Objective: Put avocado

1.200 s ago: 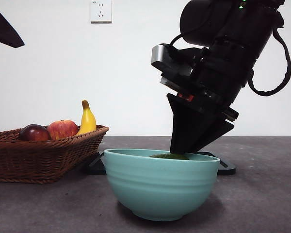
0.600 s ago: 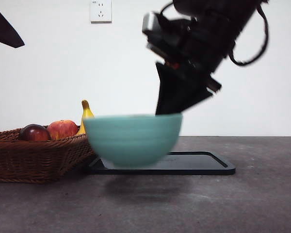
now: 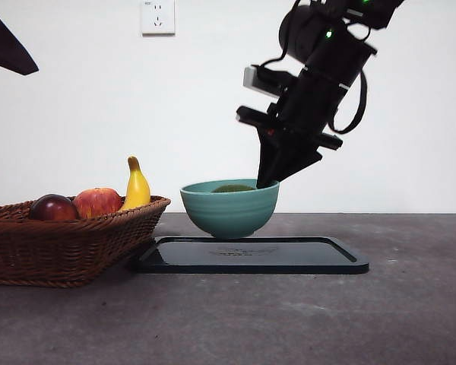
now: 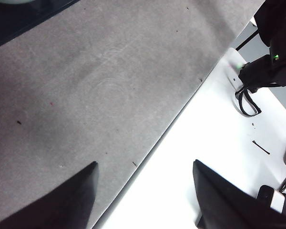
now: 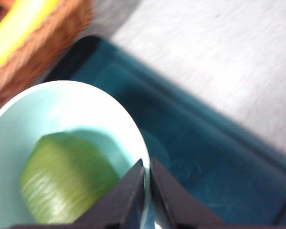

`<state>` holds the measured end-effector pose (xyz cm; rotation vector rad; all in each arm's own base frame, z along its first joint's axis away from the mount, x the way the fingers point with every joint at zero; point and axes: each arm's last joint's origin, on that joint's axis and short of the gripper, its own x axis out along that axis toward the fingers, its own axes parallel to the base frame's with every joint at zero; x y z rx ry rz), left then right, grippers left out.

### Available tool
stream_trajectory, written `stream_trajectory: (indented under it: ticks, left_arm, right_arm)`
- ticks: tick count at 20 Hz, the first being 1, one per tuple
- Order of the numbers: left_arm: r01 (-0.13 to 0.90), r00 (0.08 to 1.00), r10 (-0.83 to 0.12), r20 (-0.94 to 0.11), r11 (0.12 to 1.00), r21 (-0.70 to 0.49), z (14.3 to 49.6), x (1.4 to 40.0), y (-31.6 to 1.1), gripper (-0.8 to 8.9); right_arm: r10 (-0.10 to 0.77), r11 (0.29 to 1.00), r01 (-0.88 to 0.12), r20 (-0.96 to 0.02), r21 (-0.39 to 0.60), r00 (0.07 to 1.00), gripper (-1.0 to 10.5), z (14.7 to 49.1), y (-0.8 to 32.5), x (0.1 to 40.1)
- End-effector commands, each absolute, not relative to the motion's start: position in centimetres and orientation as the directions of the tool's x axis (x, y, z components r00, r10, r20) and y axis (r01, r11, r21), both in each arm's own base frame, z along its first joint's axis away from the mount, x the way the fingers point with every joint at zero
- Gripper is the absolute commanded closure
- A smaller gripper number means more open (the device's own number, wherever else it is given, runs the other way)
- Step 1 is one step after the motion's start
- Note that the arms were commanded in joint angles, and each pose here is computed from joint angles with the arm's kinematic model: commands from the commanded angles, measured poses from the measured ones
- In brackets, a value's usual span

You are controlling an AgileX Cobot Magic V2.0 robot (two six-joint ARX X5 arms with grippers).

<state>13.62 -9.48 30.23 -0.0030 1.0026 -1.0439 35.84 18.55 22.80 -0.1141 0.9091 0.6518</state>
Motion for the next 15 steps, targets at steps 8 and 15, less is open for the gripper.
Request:
stream_trajectory:
  ticks: [8, 15]
  left_arm:
    - [0.733, 0.117, -0.724, -0.680, 0.525, -0.432, 30.4, 13.7, -9.7, 5.02]
    - [0.733, 0.117, -0.724, -0.680, 0.525, -0.432, 30.4, 13.7, -9.7, 5.02]
  right_arm:
    - [0.454, 0.822, -0.539, -0.782, 0.182, 0.428, 9.3, 20.6, 18.1, 37.7]
    - [0.442, 0.844, -0.496, -0.787, 0.203, 0.429, 7.0, 20.9, 18.1, 37.5]
